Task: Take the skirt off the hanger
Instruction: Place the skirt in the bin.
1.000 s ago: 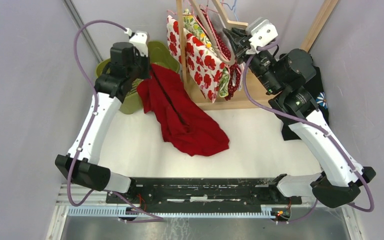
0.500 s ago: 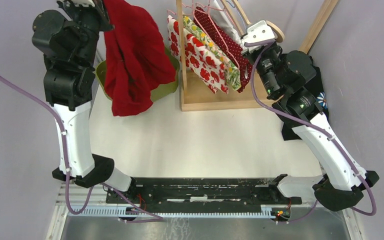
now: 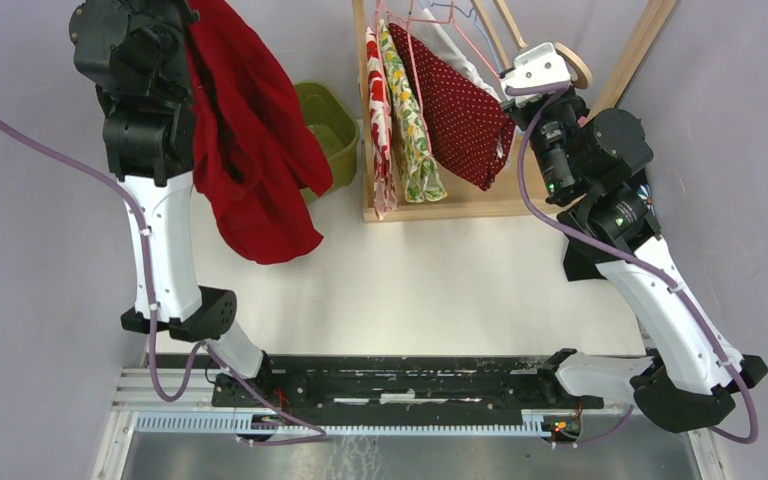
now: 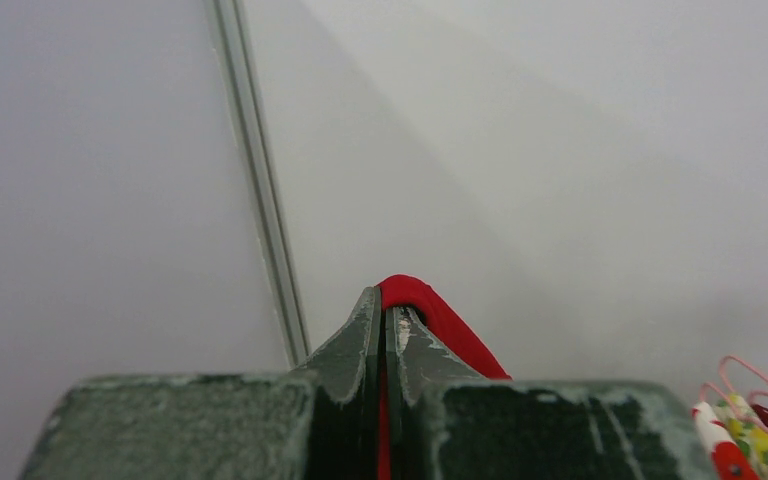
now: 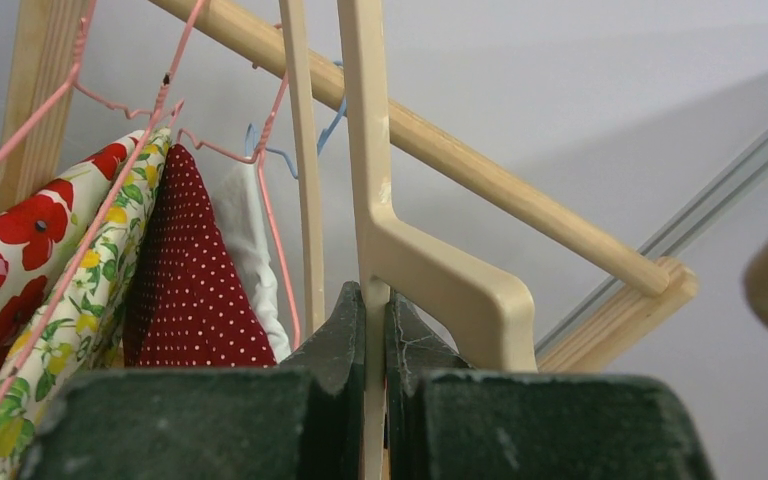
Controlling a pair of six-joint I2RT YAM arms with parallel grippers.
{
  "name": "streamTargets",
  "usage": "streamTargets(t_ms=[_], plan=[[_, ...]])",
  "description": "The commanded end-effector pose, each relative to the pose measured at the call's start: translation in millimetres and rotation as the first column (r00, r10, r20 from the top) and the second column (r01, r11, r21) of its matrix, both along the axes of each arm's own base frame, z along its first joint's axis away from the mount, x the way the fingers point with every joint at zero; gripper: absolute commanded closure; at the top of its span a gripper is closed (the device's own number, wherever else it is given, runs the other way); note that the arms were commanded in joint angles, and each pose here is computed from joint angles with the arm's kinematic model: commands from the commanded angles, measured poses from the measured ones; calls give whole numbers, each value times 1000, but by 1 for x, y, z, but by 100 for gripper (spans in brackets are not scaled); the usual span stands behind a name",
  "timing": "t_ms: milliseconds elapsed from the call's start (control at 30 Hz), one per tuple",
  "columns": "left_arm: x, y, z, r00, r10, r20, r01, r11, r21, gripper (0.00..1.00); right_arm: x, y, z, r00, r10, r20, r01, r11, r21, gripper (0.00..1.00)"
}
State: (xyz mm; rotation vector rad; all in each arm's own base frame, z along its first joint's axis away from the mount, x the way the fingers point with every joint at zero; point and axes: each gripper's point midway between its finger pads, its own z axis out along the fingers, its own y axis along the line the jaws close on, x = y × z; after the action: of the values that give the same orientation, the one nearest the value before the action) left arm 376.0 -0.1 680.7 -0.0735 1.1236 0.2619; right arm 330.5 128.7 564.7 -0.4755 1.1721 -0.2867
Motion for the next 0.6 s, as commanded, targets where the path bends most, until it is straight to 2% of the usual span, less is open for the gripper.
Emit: streamTargets(t_ms=[0, 200, 400, 567], plan=[[-24, 31, 53, 972, 50, 231, -42, 998, -41, 97, -3, -16, 11, 997, -53, 49, 52, 998, 23, 99], [-24, 73, 76, 920, 58, 387, -14, 993, -117, 97, 8, -19, 3, 997, -69, 35, 68, 997, 37, 99], [-52, 76, 117, 780, -69, 622, 184, 975, -123, 97, 22, -24, -5, 996, -88, 15, 87, 994, 61, 99], [-52, 70, 128, 660, -146, 737, 322, 941, -102, 97, 33, -32, -15, 994, -107, -9, 107, 991, 83, 99]])
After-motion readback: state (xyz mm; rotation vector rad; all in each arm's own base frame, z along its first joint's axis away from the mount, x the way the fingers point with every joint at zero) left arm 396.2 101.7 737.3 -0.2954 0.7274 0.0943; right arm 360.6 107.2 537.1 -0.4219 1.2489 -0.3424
